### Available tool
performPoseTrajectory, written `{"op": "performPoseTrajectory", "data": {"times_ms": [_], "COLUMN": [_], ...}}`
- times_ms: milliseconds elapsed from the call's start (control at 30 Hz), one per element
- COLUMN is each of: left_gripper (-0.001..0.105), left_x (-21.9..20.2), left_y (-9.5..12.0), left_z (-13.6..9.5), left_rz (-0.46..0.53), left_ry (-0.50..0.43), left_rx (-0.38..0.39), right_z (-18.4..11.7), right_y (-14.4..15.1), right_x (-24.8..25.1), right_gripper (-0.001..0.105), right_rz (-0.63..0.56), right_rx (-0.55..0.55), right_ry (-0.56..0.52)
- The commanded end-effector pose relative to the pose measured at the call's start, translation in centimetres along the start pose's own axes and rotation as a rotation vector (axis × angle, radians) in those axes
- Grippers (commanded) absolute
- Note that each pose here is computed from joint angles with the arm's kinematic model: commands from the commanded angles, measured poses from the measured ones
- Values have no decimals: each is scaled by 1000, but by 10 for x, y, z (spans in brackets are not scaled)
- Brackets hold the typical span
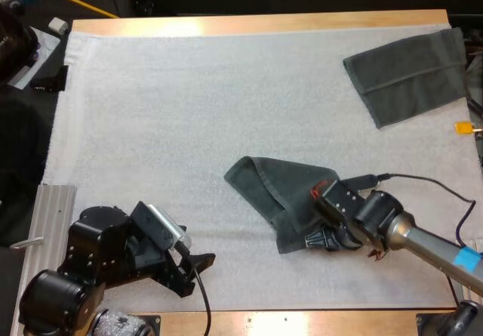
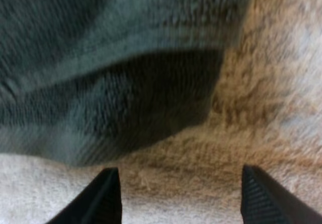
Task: Pick towel from pile, fold and stack
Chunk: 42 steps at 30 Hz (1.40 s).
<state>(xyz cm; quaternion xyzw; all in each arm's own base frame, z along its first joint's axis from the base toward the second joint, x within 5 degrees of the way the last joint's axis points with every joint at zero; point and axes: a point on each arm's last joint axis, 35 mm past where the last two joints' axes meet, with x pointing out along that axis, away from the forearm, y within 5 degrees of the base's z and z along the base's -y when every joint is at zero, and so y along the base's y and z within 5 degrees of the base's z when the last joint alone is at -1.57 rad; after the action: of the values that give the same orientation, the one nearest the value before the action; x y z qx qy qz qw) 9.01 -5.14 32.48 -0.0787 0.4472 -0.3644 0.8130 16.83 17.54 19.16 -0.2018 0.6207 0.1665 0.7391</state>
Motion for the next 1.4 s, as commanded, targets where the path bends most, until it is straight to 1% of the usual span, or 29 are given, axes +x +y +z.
{"op": "performPoseTrajectory", "data": {"times_ms": [0, 67, 167, 433, 633, 800, 900, 1033, 1300, 1333, 1367], "left_gripper": [71, 71, 71, 70, 70, 70, 71, 70, 70, 70, 70], "left_x": [4, 3, 7, 11, 9, 9, 10, 11, 10, 10, 10], "left_y": [0, 0, 3, 5, 4, 4, 4, 4, 5, 4, 4], "left_z": [1, 0, -2, -4, -3, -2, -3, -3, -3, -2, -2], "left_rz": [-17, -17, -16, -23, -29, -30, -31, -30, -28, -28, -29], "left_ry": [15, 10, 21, 38, 32, 30, 38, 39, 35, 34, 33], "left_rx": [9, -1, -10, -19, -15, -14, -10, -13, -11, -11, -10], "right_z": [-8, -7, -14, -14, -13, -9, -8, -4, 1, 1, 1], "right_y": [4, 2, 1, -11, -18, -18, -17, -16, -14, -14, -15], "right_x": [7, 6, 17, 32, 42, 50, 48, 57, 70, 69, 69], "right_gripper": [50, 50, 50, 50, 51, 50, 50, 50, 44, 41, 37], "right_rz": [26, 5, 10, 143, 193, 222, 211, 212, 216, 215, 214], "right_rx": [26, 24, 76, 180, 243, 277, 264, 286, 320, 324, 327], "right_ry": [-7, -9, -22, -61, -76, -68, -87, -90, -86, -89, -90]}}
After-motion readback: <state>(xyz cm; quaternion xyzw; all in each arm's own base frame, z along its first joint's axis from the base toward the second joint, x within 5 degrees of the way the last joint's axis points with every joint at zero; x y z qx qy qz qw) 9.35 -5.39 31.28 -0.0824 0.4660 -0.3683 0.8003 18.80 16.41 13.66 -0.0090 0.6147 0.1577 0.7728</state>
